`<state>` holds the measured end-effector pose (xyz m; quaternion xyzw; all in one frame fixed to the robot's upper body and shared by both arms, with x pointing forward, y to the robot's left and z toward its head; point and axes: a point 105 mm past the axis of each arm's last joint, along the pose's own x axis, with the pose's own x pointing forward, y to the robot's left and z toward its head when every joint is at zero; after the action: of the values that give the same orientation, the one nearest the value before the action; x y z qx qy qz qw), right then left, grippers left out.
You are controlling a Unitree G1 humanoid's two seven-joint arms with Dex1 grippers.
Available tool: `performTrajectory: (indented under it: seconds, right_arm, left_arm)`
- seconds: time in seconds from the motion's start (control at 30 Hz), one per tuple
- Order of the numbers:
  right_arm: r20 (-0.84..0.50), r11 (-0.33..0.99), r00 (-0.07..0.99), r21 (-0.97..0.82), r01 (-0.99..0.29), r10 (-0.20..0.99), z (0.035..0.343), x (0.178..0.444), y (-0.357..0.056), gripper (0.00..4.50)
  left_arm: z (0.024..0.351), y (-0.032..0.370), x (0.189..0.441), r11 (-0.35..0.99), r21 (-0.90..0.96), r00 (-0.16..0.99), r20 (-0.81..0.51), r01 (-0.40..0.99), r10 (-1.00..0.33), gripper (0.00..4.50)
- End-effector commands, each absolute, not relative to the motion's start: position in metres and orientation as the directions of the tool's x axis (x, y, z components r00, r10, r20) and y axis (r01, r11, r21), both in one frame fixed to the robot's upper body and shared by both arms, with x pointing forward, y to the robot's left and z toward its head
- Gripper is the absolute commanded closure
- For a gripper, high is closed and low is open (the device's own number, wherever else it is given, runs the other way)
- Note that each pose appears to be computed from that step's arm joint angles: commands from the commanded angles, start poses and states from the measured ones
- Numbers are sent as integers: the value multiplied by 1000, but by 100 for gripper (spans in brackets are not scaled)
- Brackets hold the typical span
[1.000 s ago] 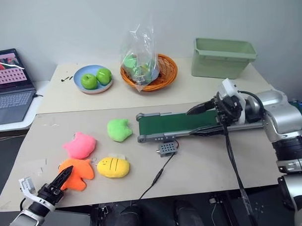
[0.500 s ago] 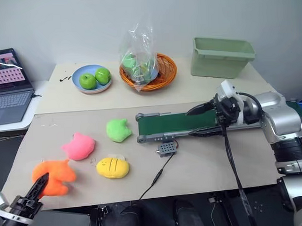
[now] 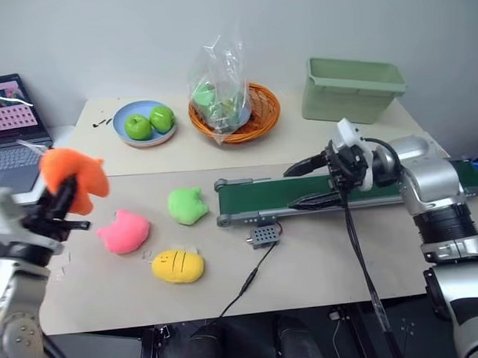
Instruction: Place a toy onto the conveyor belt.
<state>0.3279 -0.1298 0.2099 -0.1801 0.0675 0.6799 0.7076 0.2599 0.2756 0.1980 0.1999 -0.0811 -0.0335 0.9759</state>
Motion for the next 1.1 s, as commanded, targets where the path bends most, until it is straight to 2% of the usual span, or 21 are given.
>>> performTrajectory:
  seconds: [0.03, 0.13, 0.27, 0.37, 0.43, 0.5, 0.73, 1.1]
  right_arm:
    - [-337, 1, 69, -200, -980, 939, 220, 325, -134, 0]
    - [-333, 4, 69, -192, -981, 940, 220, 324, -133, 0]
    - [-334, 13, 75, -184, -983, 939, 219, 324, -134, 0]
    - [-337, 23, 81, -172, -985, 938, 217, 321, -137, 0]
    - [-342, 31, 88, -169, -985, 936, 215, 320, -138, 0]
    - [-341, 36, 92, -165, -986, 936, 215, 320, -138, 0]
    - [-327, 56, 109, -168, -984, 939, 218, 320, -137, 0]
    - [-325, 130, 185, -184, -974, 927, 221, 313, -148, 0]
  left_arm:
    - [183, 261, 255, 541, 841, 979, 110, 1, -172, 373]
    - [148, 249, 245, 172, 984, 957, 2, 50, -291, 373]
    - [117, 251, 228, -8, 999, 929, -44, 45, -368, 373]
    - [137, 261, 229, -106, 985, 921, 88, -138, -380, 373]
    - [157, 261, 234, -145, 955, 895, 180, -258, -407, 373]
    - [164, 255, 241, -177, 941, 873, 183, -289, -452, 373]
    - [167, 233, 267, -177, 939, 806, 145, -295, -574, 373]
    - [168, 204, 327, -126, 961, 694, 84, -246, -715, 373]
